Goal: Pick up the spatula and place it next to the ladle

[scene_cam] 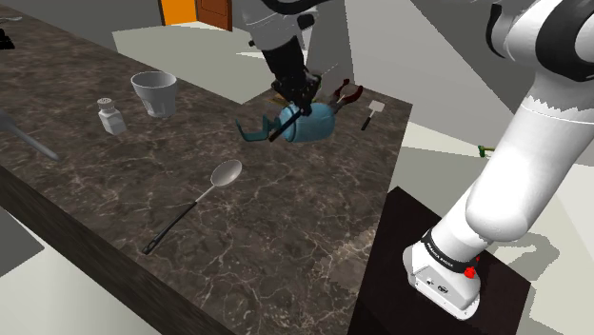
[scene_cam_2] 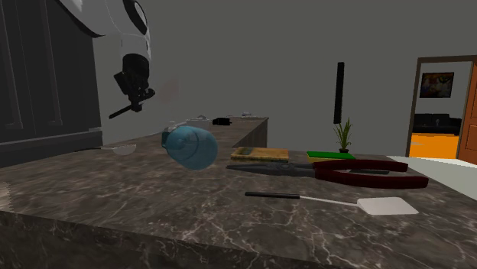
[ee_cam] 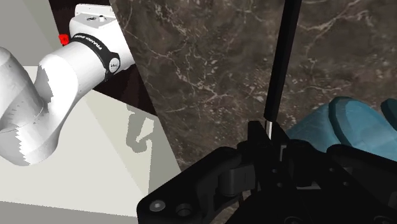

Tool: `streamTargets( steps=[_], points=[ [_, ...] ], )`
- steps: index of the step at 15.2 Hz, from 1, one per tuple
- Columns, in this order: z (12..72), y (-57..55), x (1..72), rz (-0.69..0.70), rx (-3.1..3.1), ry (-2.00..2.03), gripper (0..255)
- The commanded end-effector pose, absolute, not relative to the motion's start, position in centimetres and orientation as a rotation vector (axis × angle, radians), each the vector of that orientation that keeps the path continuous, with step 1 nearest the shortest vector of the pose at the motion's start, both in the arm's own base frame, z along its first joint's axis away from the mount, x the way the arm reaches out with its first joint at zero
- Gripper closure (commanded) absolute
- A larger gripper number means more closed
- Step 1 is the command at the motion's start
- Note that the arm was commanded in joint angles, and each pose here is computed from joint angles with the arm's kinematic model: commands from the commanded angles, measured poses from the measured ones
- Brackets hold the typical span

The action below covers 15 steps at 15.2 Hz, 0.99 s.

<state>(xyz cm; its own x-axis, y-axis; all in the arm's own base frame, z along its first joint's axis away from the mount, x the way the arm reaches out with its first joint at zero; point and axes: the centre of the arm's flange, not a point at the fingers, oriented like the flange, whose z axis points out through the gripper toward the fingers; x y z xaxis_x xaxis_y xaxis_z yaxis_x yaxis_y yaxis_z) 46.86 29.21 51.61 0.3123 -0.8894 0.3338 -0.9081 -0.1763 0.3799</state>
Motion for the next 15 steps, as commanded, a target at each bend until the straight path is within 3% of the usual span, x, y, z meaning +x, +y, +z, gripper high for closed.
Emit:
streamTargets(
  steps=[1,15],
  points=[
    [52.6,29.2,46.9,0.048,2.075,-1.586,255],
    [60.0,29.2,46.9,0.048,2.075,-1.586,255]
  ],
)
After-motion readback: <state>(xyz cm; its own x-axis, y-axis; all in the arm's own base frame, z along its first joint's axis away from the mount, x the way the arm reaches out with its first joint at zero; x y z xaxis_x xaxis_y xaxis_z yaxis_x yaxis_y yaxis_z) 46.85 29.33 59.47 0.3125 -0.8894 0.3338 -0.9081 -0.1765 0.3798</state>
